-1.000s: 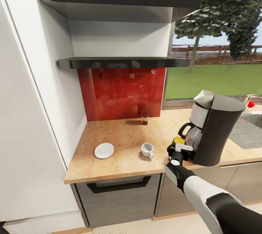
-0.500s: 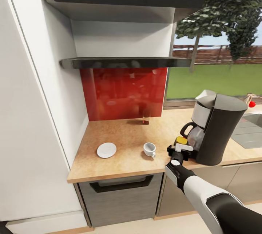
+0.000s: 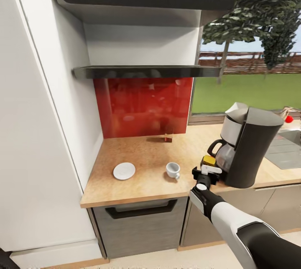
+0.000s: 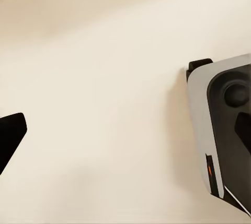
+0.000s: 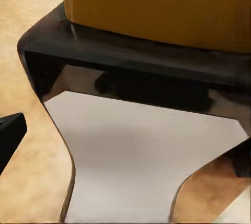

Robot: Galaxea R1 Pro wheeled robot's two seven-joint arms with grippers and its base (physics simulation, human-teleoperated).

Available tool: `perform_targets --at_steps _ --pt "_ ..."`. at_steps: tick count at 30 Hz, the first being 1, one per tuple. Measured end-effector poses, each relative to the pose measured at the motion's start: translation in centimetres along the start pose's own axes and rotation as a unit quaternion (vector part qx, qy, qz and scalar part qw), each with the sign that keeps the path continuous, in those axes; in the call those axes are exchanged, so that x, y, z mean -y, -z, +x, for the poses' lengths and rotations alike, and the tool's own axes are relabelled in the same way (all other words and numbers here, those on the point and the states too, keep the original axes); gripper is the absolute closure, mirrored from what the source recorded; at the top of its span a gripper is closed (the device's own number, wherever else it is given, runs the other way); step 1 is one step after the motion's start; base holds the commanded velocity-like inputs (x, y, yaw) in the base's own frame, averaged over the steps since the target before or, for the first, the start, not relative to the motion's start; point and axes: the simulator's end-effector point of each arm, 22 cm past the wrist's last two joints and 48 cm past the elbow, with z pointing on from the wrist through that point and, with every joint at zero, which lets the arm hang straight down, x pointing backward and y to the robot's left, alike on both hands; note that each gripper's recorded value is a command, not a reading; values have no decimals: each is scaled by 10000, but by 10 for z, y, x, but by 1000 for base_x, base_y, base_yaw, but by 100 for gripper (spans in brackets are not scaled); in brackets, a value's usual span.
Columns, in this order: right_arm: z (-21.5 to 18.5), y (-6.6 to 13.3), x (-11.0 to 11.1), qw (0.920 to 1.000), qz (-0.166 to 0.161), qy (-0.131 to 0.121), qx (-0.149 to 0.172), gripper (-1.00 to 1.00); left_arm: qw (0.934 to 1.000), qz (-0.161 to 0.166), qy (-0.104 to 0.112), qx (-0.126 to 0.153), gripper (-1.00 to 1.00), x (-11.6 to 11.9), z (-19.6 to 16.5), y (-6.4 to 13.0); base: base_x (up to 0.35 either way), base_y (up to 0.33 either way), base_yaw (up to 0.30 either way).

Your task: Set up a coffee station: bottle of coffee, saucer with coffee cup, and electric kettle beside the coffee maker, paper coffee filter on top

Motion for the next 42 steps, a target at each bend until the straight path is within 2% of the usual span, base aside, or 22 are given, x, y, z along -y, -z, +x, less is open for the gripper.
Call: perform_targets --at_steps 7,20,25,30,34,36,37,42 --pt "0 0 0 10000 0 2 0 -100 10000 -1 3 2 -100 0 0 0 -216 0 0" --pt "1 -1 2 10000 4 26 -2 -100 10000 -1 5 9 -100 0 0 0 -32 20 0" --pt "31 7 7 9997 24 119 -212 -100 10000 -7 1 23 -100 -1 0 0 -1 1 0" --pt "95 39 8 9990 -25 87 -429 -100 10000 10 -7 34 -100 1 -1 0 0 0 0" --pt "128 62 3 9986 -101 37 -525 -100 10000 22 -9 38 -100 2 -1 0 0 0 0" --pt "148 77 0 9980 -134 10 -624 -100 10000 32 -7 43 -100 4 -2 0 0 0 0" --pt "179 98 2 9966 -166 40 -804 -100 10000 54 -3 49 -100 7 -2 0 0 0 0" --pt "211 122 0 9940 -240 109 -1060 -100 10000 66 7 55 -100 9 -3 -1 0 0 0"
